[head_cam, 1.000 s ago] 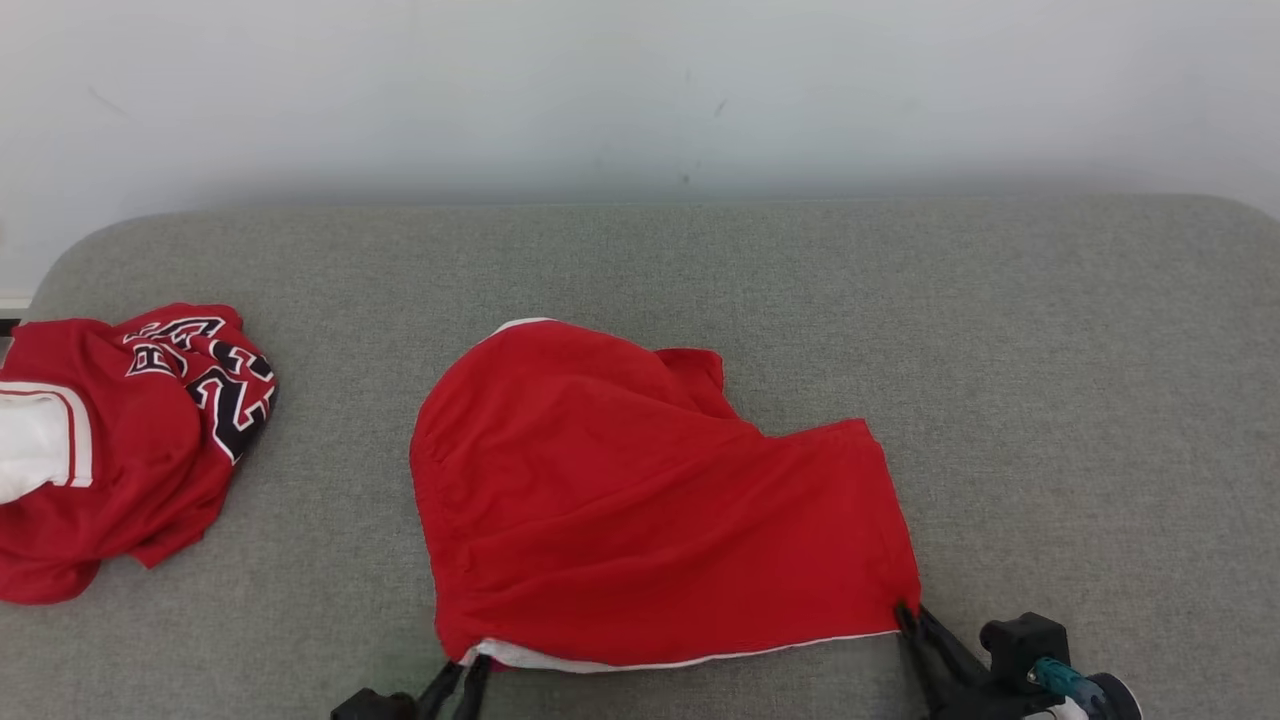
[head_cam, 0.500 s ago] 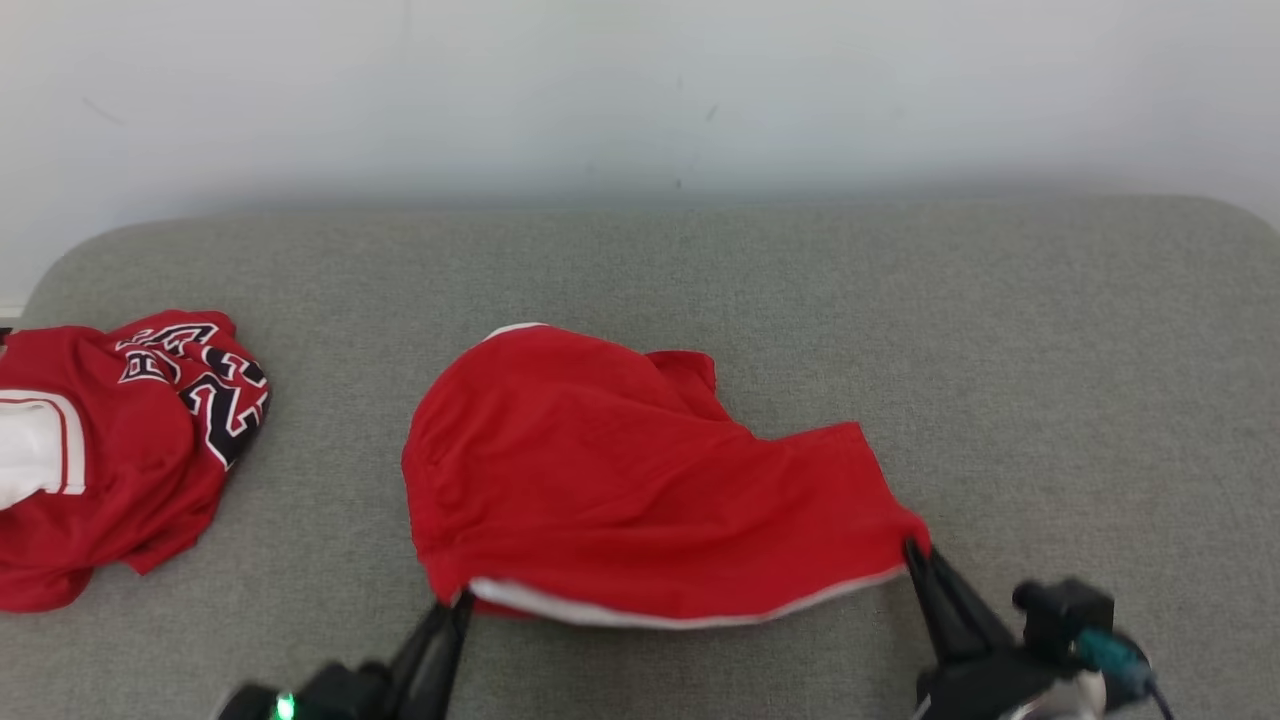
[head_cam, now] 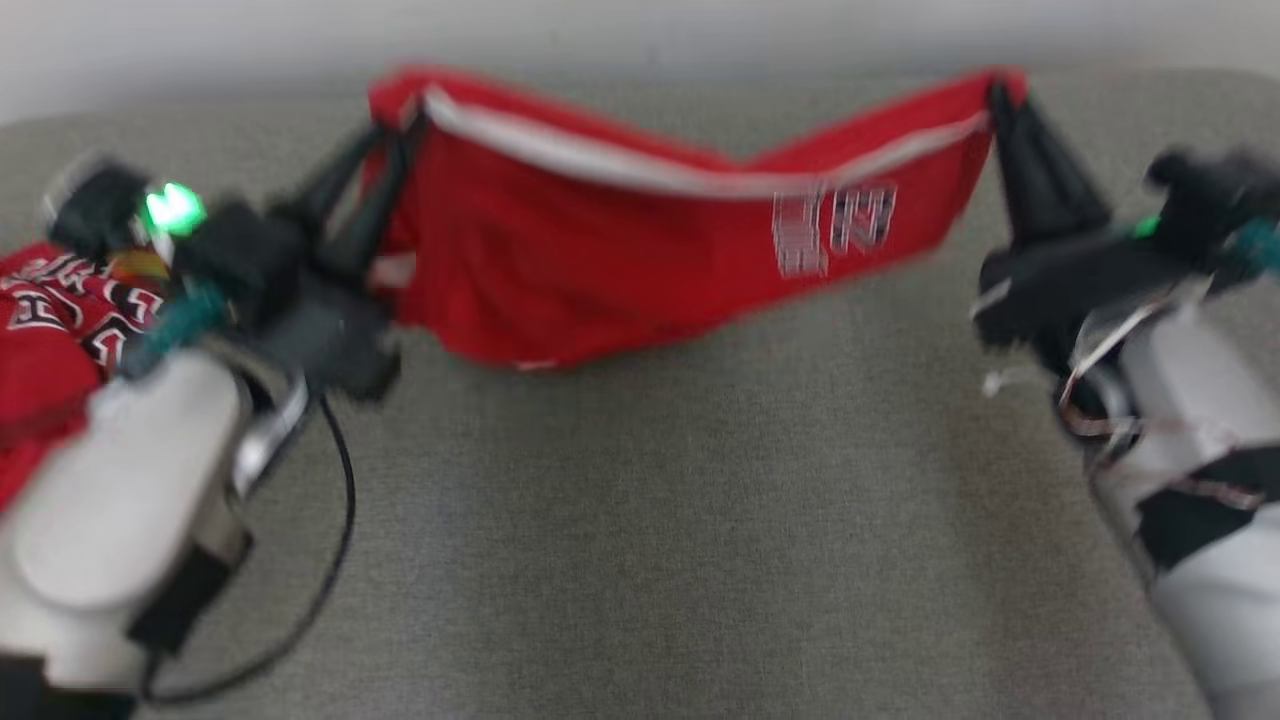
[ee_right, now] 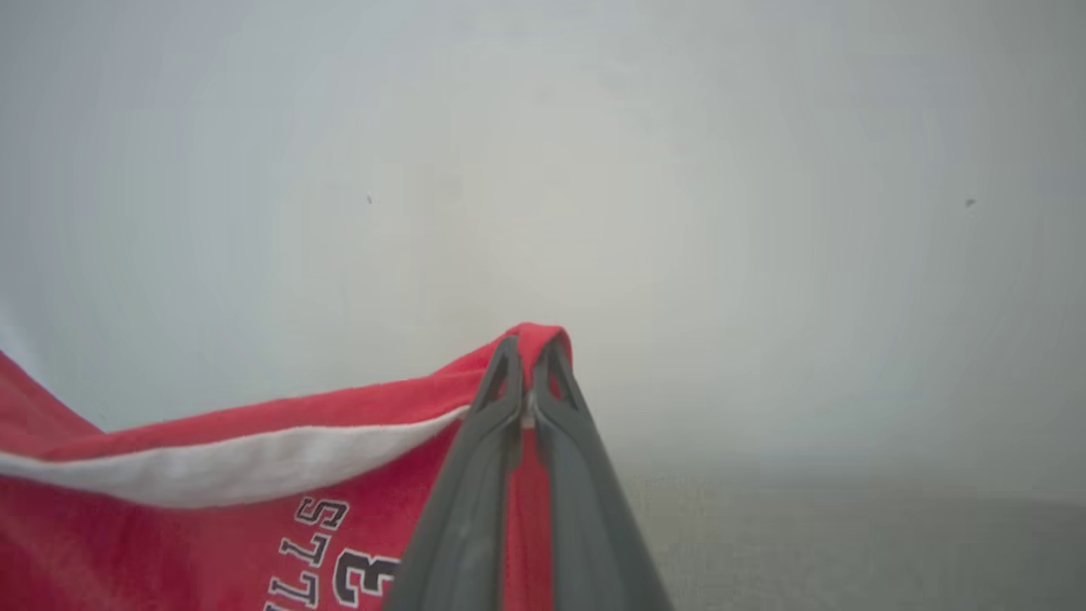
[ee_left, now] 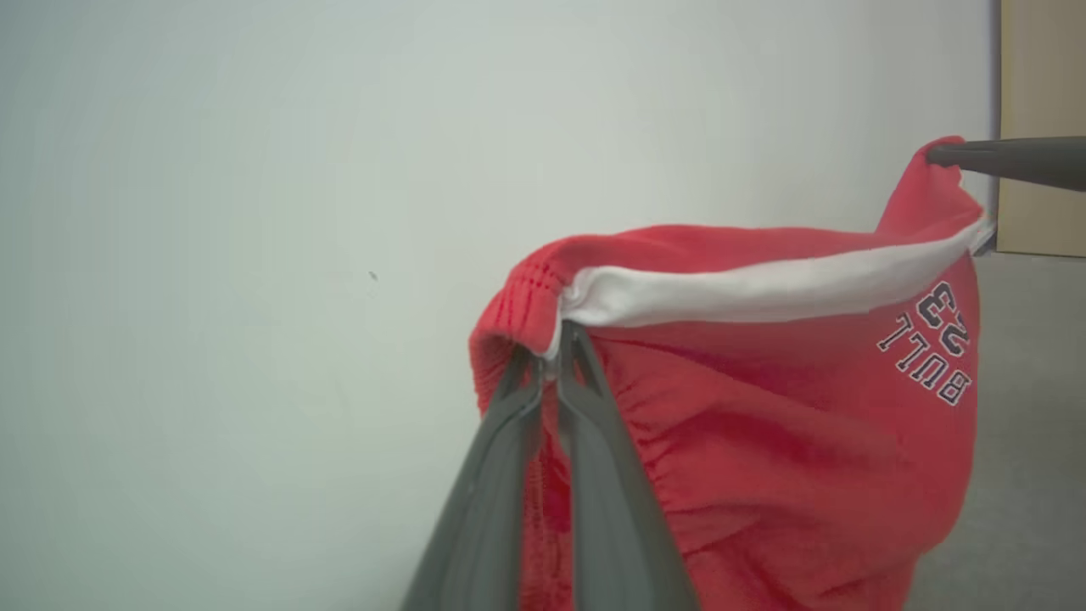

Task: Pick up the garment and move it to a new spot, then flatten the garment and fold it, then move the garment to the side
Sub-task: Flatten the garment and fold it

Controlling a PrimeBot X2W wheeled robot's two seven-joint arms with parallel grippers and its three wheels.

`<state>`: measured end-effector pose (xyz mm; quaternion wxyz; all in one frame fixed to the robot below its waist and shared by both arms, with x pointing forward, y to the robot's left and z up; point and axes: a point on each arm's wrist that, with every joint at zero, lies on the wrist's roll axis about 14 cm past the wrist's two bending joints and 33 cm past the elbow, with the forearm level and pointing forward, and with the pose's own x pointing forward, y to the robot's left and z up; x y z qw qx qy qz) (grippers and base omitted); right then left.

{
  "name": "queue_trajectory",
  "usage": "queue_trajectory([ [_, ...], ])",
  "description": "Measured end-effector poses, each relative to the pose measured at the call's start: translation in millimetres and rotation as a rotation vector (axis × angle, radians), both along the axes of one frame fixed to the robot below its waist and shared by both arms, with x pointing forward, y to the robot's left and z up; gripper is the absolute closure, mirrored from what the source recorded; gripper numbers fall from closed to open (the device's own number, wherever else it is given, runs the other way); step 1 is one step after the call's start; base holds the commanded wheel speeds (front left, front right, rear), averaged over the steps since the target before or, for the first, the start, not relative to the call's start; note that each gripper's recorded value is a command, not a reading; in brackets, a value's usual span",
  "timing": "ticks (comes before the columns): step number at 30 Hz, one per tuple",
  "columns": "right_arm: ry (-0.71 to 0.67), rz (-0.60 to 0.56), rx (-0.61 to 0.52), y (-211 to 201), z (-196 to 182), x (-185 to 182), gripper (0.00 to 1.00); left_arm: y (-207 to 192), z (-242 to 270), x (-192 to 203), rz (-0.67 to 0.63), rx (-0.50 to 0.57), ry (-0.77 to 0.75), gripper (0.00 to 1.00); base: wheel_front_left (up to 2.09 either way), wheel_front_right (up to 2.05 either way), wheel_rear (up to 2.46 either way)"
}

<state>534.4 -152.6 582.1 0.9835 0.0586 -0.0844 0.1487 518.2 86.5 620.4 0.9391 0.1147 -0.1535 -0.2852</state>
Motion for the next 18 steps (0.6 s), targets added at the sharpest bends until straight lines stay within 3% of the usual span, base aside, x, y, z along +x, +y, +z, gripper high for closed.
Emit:
queue_trajectory([
  [6, -0.127, -0.021, -0.029, -13.3, 64.3, 64.2, 1.00, -18.9, 53.8, 63.8, -0.052, -0.014, -0.050, 1.00, 0.00, 0.00, 0.00],
  [8, -0.148, -0.023, -0.011, -14.2, 79.2, 82.2, 1.00, -28.5, 60.9, 81.1, -0.071, 0.045, -0.065, 1.00, 0.00, 0.00, 0.00],
  [12, -0.171, -0.034, -0.014, -18.6, 104.1, 115.6, 1.00, -43.7, 74.9, 112.3, -0.097, 0.099, -0.096, 1.00, 0.00, 0.00, 0.00],
  [18, -0.175, -0.076, -0.017, -32.3, 127.3, 157.1, 1.00, -60.8, 99.3, 151.5, -0.119, 0.058, -0.127, 1.00, 0.00, 0.00, 0.00],
])
